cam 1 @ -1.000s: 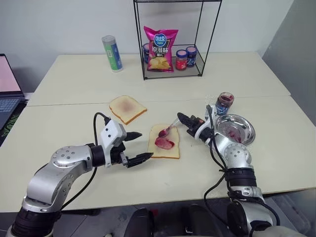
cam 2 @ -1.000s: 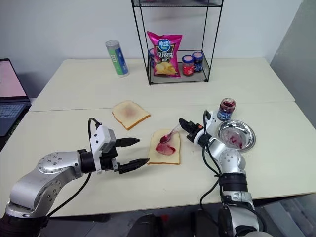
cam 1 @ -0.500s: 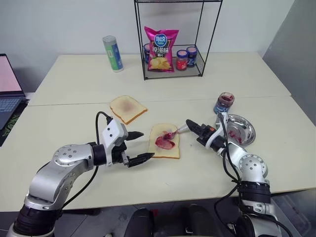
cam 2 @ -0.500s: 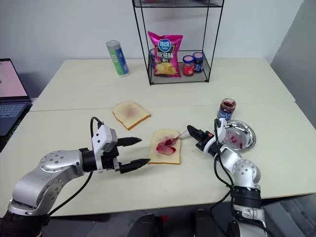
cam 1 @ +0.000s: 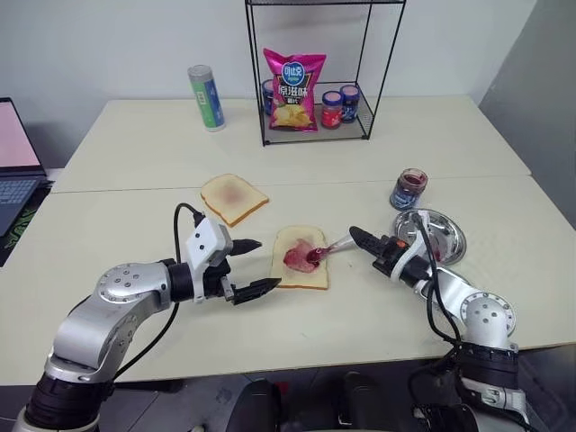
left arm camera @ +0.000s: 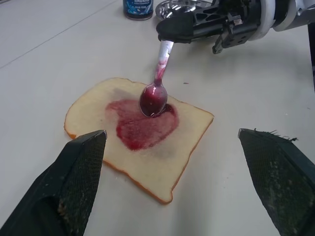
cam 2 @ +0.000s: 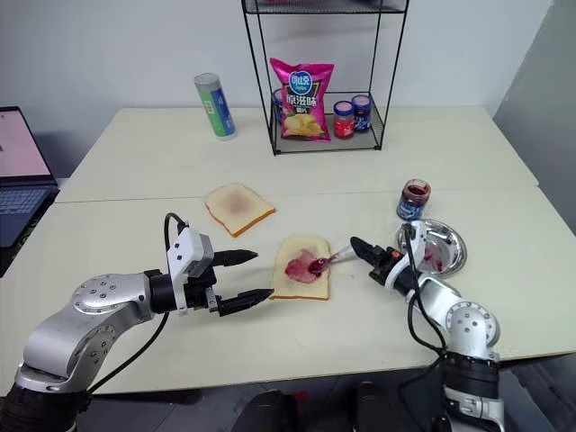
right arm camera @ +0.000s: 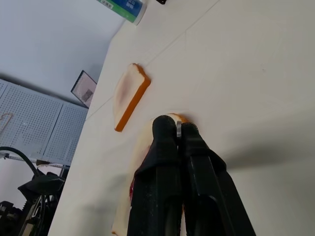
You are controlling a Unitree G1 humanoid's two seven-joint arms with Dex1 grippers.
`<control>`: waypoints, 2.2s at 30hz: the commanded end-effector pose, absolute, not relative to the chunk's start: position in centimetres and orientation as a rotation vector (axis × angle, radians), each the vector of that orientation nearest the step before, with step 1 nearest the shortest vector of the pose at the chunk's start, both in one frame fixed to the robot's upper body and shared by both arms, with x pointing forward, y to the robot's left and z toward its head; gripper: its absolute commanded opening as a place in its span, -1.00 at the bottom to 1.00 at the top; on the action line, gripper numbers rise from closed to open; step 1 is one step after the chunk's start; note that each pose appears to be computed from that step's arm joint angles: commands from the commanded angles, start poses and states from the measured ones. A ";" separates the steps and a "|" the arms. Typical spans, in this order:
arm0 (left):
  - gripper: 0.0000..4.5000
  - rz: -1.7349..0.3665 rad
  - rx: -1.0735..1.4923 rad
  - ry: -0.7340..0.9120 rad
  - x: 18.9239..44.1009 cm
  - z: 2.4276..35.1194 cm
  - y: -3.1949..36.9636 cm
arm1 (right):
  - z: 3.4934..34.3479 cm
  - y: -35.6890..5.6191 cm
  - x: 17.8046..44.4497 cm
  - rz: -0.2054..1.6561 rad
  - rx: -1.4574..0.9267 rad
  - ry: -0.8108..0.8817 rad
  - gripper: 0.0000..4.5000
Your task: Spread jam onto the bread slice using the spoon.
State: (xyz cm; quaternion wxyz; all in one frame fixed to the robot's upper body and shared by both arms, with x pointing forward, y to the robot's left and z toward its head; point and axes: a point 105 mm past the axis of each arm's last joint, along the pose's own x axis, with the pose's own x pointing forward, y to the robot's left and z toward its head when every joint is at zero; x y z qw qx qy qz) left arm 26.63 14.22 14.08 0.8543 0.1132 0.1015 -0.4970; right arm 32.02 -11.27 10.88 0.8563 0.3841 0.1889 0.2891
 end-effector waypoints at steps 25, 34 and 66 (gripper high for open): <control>1.00 -1.048 0.250 0.184 26.1 14.7 14.3 | 15.6 -5.3 32.4 0.826 0.882 0.333 -0.99; 1.00 -1.038 0.250 0.184 26.1 14.7 14.3 | 12.4 -5.2 32.4 0.799 0.837 0.411 -0.99; 1.00 -1.426 0.452 -0.030 28.9 20.1 4.9 | 19.8 -23.7 29.2 0.206 0.711 -0.004 -0.99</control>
